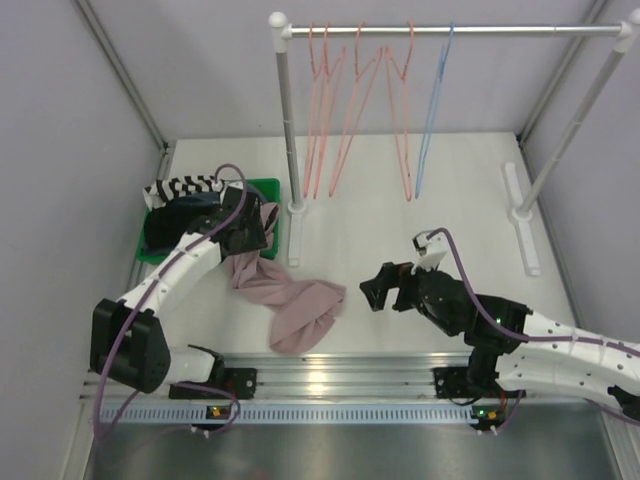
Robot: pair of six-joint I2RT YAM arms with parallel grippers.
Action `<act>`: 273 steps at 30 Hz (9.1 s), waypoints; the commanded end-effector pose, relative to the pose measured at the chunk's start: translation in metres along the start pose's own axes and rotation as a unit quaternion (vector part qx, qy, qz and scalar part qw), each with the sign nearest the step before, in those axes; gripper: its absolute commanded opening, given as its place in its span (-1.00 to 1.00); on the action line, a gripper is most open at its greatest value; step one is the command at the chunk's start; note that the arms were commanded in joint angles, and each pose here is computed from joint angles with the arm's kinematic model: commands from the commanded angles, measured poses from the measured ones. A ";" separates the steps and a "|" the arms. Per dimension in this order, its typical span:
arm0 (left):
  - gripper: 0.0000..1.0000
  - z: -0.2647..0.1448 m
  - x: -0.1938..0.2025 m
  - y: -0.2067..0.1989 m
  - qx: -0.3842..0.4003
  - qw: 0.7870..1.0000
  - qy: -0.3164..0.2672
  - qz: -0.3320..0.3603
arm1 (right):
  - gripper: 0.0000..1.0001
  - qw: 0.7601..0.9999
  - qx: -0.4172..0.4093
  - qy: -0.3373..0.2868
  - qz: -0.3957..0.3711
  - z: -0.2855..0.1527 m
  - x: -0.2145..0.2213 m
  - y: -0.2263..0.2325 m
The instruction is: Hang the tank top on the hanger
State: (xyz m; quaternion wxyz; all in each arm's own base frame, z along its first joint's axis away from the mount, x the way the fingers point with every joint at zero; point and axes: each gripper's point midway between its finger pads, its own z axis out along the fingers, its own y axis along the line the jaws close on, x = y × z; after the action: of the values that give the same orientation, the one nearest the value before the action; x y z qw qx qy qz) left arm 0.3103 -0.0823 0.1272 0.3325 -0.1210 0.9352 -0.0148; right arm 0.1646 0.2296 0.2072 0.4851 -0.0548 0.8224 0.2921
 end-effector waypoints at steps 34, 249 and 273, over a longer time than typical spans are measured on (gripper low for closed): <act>-0.11 0.027 -0.022 -0.020 -0.064 0.993 -0.054 0.081 | 0.99 0.999 -0.026 -0.019 0.023 -0.001 -0.003 0.007; -1.00 -0.331 -0.140 -0.103 0.349 0.901 -0.254 0.032 | -1.00 0.986 0.090 -0.105 -0.095 -0.063 -0.249 0.048; -1.00 -0.072 0.097 -0.117 0.316 0.947 0.055 -0.011 | -0.98 0.978 0.151 0.143 0.011 0.041 0.073 -0.071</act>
State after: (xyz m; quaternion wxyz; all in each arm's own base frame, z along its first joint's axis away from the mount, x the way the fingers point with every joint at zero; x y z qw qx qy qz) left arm 0.1921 -0.1943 0.1204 0.2643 -0.0165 0.9288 -0.2593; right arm 0.1651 0.1798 0.0974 0.3374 -0.0511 0.9335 0.1098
